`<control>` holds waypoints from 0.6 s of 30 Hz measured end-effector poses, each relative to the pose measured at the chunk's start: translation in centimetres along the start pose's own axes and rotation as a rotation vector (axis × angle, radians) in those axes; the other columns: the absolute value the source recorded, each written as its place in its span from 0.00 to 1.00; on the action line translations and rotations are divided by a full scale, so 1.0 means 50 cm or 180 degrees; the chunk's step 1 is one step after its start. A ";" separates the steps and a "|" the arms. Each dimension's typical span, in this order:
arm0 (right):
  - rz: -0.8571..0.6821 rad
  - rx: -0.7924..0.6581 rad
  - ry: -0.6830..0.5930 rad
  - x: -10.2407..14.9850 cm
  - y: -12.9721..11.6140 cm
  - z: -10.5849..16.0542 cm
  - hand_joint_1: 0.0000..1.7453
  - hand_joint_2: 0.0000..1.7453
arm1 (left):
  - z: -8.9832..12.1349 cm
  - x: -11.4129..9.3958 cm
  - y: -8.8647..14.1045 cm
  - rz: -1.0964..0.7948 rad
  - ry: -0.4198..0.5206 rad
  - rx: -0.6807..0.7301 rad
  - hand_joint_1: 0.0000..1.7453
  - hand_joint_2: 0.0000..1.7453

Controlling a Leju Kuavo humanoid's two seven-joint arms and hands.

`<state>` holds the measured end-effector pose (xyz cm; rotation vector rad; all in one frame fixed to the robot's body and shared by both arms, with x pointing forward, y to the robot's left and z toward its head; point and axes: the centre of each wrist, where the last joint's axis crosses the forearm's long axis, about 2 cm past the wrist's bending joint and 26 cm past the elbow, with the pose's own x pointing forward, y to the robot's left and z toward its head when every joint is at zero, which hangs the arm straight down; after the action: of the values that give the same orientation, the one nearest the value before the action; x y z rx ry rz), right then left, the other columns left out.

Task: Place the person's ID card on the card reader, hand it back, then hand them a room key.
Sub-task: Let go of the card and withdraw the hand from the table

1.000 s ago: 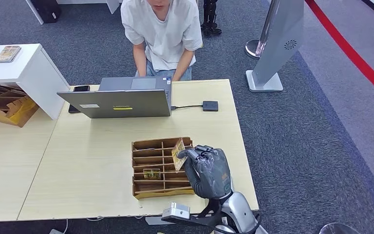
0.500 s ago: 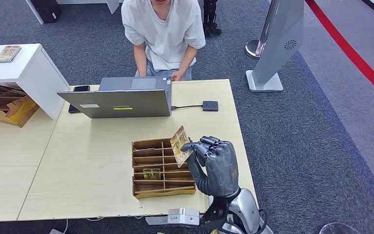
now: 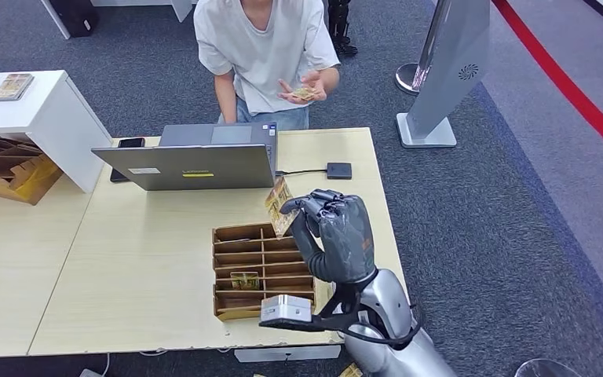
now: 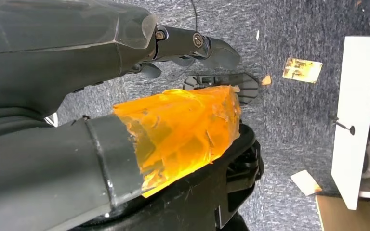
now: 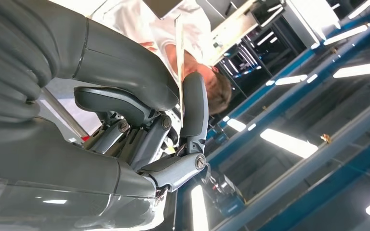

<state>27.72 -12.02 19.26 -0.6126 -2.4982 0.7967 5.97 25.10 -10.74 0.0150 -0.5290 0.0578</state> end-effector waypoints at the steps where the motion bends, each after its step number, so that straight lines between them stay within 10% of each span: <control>1: 0.0008 0.0022 0.0012 -0.004 0.002 -0.003 1.00 1.00 | 0.000 0.001 0.000 -0.0005 0.0001 -0.0007 0.00 0.00; 18: 0.0059 0.0476 0.0385 -0.059 0.041 -0.045 1.00 1.00 | -0.002 0.005 -0.002 -0.0095 0.0036 -0.0081 0.00 0.00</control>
<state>31.84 -11.11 18.85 -0.6133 -2.3031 0.9157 6.26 25.02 -10.69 -0.0024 -0.5181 0.0220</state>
